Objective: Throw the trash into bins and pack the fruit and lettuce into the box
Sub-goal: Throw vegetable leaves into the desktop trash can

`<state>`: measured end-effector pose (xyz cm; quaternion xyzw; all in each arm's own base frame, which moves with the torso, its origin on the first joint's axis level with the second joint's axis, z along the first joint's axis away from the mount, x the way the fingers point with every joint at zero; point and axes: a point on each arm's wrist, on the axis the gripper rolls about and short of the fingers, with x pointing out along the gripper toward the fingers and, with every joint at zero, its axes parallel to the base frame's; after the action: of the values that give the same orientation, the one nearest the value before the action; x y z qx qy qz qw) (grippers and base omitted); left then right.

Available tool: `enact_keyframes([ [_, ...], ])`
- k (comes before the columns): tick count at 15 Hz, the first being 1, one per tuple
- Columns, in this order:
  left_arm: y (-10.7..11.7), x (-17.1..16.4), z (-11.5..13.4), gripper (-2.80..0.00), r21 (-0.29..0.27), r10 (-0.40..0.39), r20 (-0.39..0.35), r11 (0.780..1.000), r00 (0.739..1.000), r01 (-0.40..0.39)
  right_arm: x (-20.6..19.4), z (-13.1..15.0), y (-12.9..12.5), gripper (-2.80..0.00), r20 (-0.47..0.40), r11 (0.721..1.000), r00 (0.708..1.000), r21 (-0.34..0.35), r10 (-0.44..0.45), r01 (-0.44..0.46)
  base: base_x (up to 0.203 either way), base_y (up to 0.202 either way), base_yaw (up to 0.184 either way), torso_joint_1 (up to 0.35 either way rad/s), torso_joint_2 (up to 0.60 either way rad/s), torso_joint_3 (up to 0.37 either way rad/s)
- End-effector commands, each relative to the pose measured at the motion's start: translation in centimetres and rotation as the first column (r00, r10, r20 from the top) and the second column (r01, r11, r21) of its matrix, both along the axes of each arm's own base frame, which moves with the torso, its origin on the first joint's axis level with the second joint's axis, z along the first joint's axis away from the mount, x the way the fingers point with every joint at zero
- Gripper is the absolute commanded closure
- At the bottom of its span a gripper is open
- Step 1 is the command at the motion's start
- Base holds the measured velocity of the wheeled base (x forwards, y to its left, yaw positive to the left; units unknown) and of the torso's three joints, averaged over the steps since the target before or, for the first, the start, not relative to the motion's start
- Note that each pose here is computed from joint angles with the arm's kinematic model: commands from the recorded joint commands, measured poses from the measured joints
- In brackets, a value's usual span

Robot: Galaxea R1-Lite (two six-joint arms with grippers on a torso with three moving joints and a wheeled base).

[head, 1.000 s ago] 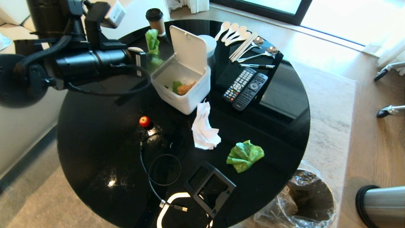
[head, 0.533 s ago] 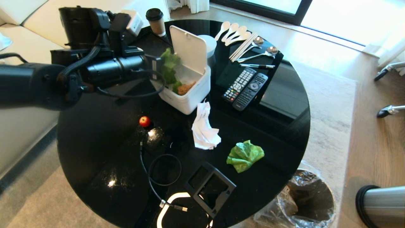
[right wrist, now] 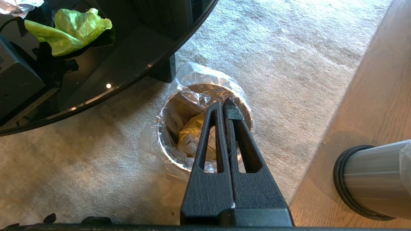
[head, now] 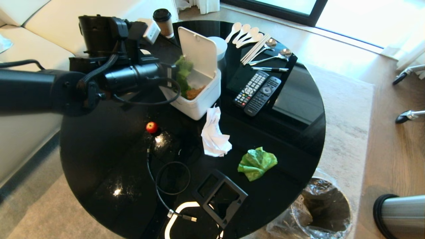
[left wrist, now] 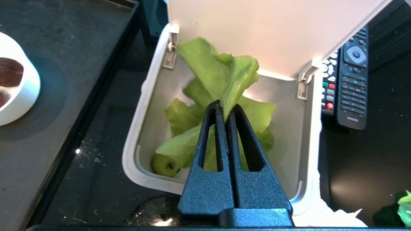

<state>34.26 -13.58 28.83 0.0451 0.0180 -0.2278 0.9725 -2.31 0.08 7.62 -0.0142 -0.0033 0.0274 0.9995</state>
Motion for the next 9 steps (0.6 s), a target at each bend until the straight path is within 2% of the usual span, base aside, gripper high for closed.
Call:
enact_keyframes([
  [1, -0.21, 0.01, -0.1, -2.8, 0.0, -0.005, -0.001, 1.0, 1.0, 0.005, 0.01, 0.0, 0.0, 0.0, -0.001, 1.0, 1.0, -0.001, 0.0, 0.0, 0.0, 0.0, 0.0, 0.0, 0.0, 0.0],
  [9, 0.01, -0.79, 0.76, -2.8, -0.006, 0.0, 0.02, 1.0, 1.0, 0.0, 0.01, 0.0, 0.0, 0.0, -0.001, 1.0, 1.0, -0.001, 0.0, 0.0, 0.0, 0.0, 0.0, 0.0, 0.0, 0.0],
])
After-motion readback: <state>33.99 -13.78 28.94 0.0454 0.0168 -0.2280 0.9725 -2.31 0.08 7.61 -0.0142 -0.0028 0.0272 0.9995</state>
